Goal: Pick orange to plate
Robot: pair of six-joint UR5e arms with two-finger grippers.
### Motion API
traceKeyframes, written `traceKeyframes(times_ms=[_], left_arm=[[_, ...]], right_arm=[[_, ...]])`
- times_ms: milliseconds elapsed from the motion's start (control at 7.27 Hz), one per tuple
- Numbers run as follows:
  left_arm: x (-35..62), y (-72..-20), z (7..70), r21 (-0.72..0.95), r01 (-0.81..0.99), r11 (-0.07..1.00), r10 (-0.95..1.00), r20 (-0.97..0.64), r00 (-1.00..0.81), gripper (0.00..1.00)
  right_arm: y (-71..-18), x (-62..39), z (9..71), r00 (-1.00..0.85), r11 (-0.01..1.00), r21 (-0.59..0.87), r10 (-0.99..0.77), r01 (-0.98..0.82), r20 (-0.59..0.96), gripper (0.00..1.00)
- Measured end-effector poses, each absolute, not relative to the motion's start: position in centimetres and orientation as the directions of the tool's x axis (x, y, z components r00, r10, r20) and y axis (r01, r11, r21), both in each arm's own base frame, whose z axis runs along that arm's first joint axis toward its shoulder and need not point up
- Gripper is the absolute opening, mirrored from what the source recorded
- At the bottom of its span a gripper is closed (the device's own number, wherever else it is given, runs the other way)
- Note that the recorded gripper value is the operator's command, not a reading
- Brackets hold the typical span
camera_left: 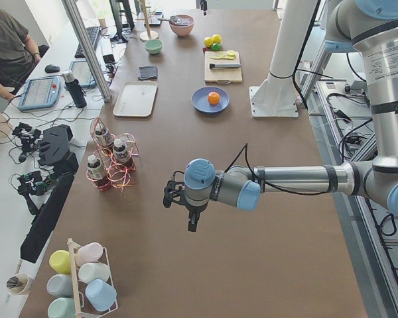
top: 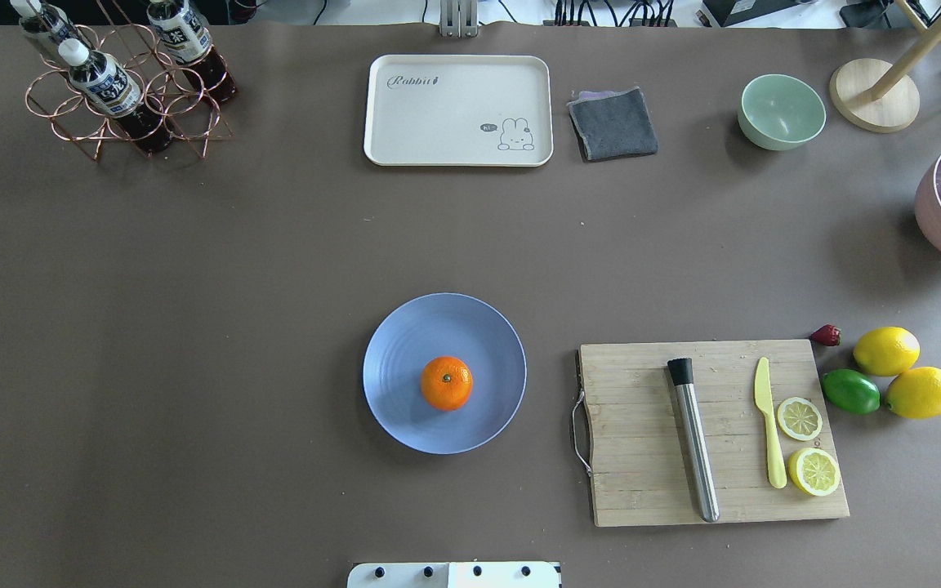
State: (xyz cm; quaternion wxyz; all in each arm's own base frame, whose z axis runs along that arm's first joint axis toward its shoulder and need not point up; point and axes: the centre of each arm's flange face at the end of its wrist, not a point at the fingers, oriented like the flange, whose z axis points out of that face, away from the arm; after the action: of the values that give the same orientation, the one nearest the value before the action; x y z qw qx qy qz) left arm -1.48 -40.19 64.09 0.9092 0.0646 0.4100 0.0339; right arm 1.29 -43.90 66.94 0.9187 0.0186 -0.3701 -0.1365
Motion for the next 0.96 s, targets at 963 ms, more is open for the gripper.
traceKeyframes(times_ms=[963], left_arm=[[-2.1, -38.8, 62.9, 0.095, -0.002, 0.995, 0.068, -0.699, 0.711, 0.97]], right_arm=[[-44.2, 1.3, 67.3, 0.696, 0.962, 0.130, -0.263, 0.239, 0.668, 1.00]])
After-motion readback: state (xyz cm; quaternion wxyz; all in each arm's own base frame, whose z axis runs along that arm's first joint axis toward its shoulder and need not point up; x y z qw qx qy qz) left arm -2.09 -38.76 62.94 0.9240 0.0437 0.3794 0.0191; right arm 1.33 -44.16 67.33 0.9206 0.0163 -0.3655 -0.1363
